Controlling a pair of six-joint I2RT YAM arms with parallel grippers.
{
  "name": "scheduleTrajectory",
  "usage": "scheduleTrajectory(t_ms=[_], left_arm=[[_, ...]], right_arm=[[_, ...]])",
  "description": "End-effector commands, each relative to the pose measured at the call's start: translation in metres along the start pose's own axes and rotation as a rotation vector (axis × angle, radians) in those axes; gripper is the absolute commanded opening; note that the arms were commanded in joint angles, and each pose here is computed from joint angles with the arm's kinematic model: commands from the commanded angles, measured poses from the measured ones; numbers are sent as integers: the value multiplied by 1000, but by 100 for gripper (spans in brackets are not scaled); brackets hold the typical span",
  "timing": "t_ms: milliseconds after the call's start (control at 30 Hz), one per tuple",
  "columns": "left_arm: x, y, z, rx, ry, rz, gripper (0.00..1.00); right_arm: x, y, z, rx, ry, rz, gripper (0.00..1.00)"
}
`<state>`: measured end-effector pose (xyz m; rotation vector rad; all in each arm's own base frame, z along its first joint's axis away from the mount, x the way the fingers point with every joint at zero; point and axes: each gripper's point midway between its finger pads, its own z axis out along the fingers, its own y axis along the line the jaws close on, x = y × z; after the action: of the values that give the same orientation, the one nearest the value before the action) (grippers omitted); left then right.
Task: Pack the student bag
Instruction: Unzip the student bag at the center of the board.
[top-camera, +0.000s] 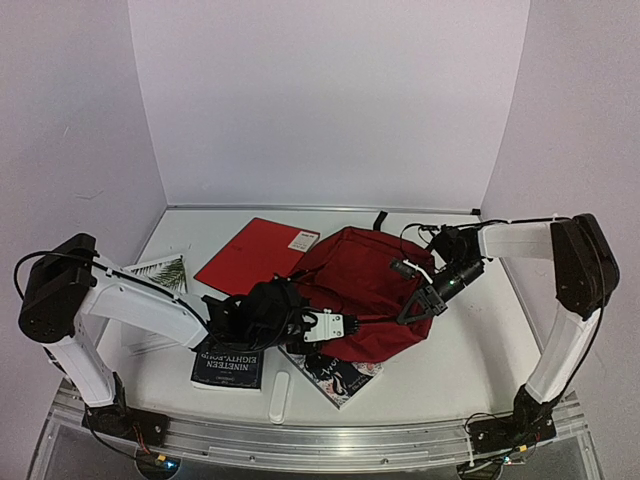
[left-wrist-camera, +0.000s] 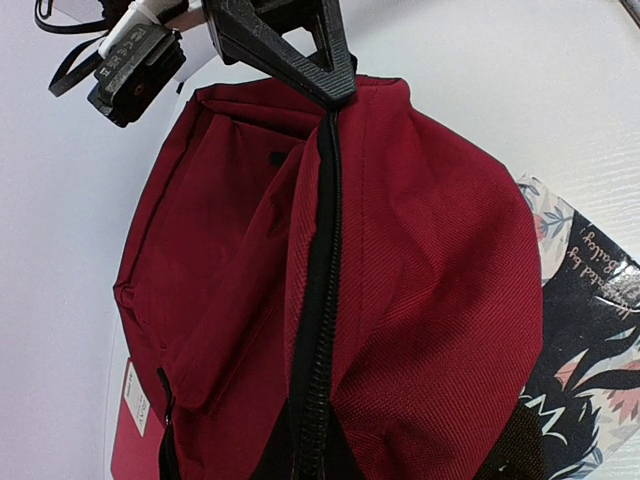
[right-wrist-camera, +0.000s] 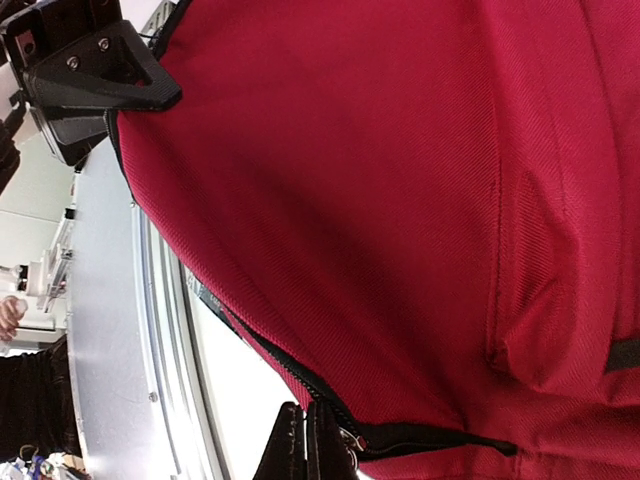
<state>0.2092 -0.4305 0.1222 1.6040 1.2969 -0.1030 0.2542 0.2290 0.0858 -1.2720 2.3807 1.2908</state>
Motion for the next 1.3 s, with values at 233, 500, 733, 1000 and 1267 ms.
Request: scheduleTrajectory(t_ms=[233,500,733,1000,1267], left_arm=[[-28,16,-1,61,-2,-126,44],[-64,15,19,135,-59,-189,56],[-72,-1,51,196,-54,-183,42],[-73,-10,46,207,-50,-184,0],[-63,-6,27,167,-35,-184,0]], right_arm=[[1,22,-29,27,2,87,0],[4,28,-24,-10,-5,110,0],[2,30,-22,-39,-18,146,0],[8,3,-27,-8,-20,258,0],[18,-64,-36,174,-39,386,0]])
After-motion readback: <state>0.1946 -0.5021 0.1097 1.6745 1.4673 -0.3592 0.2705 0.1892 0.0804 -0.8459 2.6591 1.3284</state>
